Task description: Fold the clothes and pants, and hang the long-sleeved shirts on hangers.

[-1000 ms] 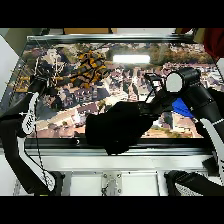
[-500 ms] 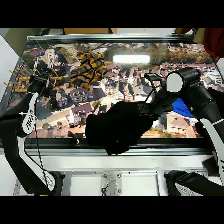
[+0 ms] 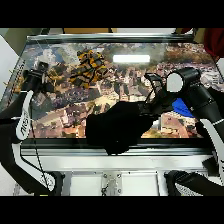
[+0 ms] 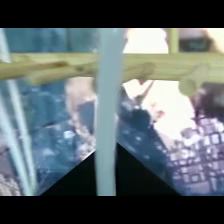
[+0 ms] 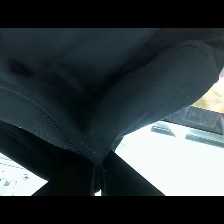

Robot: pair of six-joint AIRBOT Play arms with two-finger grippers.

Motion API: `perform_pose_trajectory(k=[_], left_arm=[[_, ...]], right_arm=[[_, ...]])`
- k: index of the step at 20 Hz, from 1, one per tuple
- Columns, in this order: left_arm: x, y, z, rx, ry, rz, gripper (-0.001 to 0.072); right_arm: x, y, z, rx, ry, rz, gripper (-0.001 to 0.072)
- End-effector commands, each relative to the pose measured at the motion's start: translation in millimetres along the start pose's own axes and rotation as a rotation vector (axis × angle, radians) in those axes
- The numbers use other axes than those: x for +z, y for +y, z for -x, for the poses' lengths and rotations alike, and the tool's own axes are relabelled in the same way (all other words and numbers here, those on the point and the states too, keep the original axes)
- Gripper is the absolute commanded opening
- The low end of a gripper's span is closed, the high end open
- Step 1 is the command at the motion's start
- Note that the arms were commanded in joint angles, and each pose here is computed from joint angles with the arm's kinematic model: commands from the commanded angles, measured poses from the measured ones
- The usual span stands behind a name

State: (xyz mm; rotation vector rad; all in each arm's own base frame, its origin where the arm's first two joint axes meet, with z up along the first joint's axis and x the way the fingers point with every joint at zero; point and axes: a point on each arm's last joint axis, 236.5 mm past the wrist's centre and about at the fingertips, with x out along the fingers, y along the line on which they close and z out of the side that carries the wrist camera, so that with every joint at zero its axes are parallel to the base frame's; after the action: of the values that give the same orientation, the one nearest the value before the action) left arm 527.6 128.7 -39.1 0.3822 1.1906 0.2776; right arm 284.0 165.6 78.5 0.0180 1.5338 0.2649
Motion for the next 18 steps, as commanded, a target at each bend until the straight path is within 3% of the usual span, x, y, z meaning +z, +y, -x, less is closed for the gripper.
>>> perform_pose_trajectory(k=[1,6,9,11,18], left_arm=[[21,16,57,0.027,-0.094,-0.010,0.0020],[34,20,129,0.029,-0.191,-0.006,0.0020],[27,12,168,0.017,-0.197,-0.092,0.0021],[12,-13,196,-0.100,-0.189,-0.197,0.0020],[-59,-102,334,-0.745,-0.389,-0.673,0.0019]], right_arm=[[0,0,0,0.000,0.002,0.001,0.0022],[0,0,0,0.000,0.002,0.001,0.0022],[0,0,0,0.000,0.002,0.001,0.0022],[0,0,0,0.000,0.001,0.001,0.0022],[0,0,0,0.000,0.002,0.001,0.0022]])
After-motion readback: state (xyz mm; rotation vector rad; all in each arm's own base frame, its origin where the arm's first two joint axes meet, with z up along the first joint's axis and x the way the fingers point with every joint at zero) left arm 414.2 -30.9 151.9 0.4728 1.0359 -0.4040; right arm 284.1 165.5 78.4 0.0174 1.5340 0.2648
